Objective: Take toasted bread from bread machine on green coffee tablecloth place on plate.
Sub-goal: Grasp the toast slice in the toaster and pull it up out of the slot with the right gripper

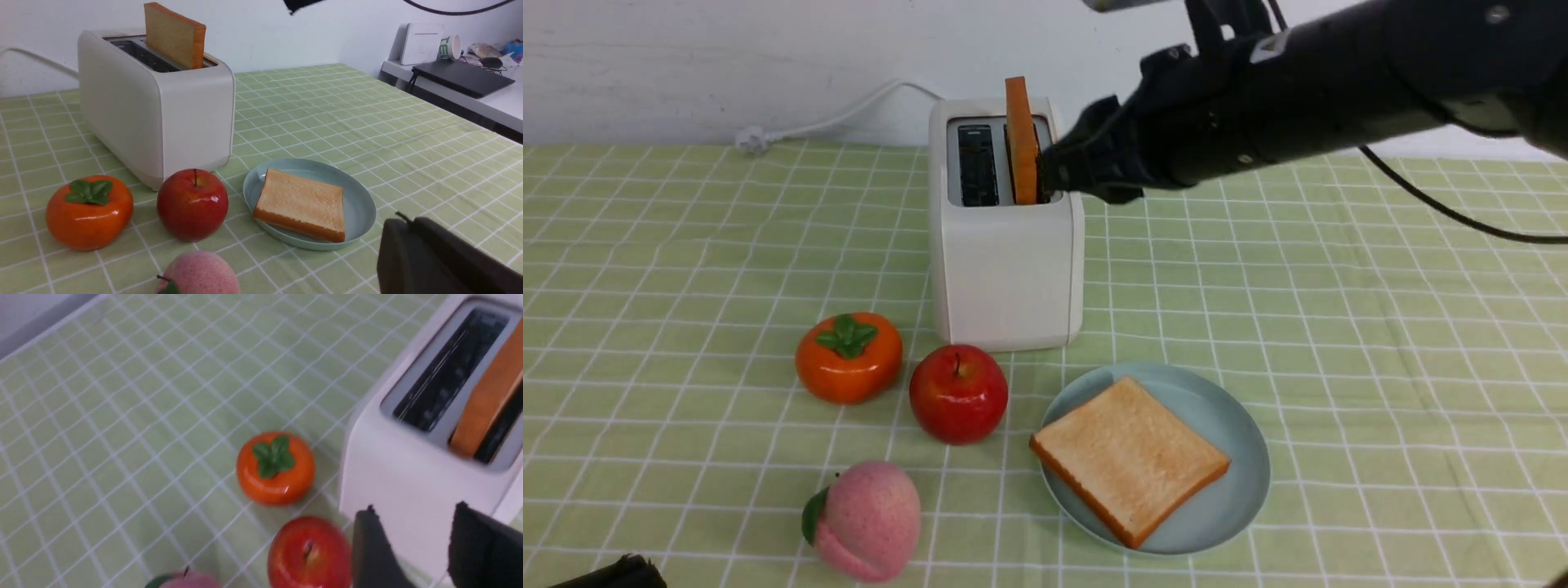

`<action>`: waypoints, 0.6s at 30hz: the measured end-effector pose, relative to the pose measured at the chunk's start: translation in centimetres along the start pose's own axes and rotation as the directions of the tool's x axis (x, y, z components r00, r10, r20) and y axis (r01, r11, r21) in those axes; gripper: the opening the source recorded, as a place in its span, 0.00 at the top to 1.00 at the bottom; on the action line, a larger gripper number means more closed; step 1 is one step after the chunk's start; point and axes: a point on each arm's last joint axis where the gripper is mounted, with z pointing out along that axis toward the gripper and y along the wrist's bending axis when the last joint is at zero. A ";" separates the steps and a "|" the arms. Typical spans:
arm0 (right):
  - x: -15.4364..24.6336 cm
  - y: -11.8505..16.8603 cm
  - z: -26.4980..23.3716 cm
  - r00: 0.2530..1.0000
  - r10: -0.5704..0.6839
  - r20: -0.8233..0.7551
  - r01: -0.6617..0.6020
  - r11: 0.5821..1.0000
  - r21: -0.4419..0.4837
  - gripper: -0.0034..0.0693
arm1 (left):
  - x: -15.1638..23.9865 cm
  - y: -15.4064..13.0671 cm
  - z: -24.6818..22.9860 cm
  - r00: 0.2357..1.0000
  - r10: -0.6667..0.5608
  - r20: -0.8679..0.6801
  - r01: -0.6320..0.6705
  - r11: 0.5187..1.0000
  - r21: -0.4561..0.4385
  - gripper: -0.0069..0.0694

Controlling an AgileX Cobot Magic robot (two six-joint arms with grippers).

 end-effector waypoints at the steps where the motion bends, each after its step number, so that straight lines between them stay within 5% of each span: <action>1: -0.3 -0.5 1.1 1.000 0.000 0.025 0.000 1.000 0.018 0.39 | 0.0 0.0 0.0 1.000 0.000 -0.001 0.000 1.000 0.000 0.93; 4: -0.5 -2.1 4.5 0.996 -0.014 0.093 0.007 0.997 0.082 0.25 | 0.1 0.0 0.0 1.000 0.010 -0.007 -0.010 1.000 -0.003 0.93; 9: 0.4 -3.8 8.2 0.992 -0.043 0.116 0.027 0.990 0.141 0.24 | 0.1 0.0 0.0 1.000 0.017 -0.014 -0.017 1.000 -0.004 0.93; 18: 2.7 -5.4 12.4 0.996 -0.056 0.074 0.042 0.985 0.167 0.53 | 0.2 0.0 0.0 1.000 0.021 -0.023 -0.021 1.000 -0.005 0.93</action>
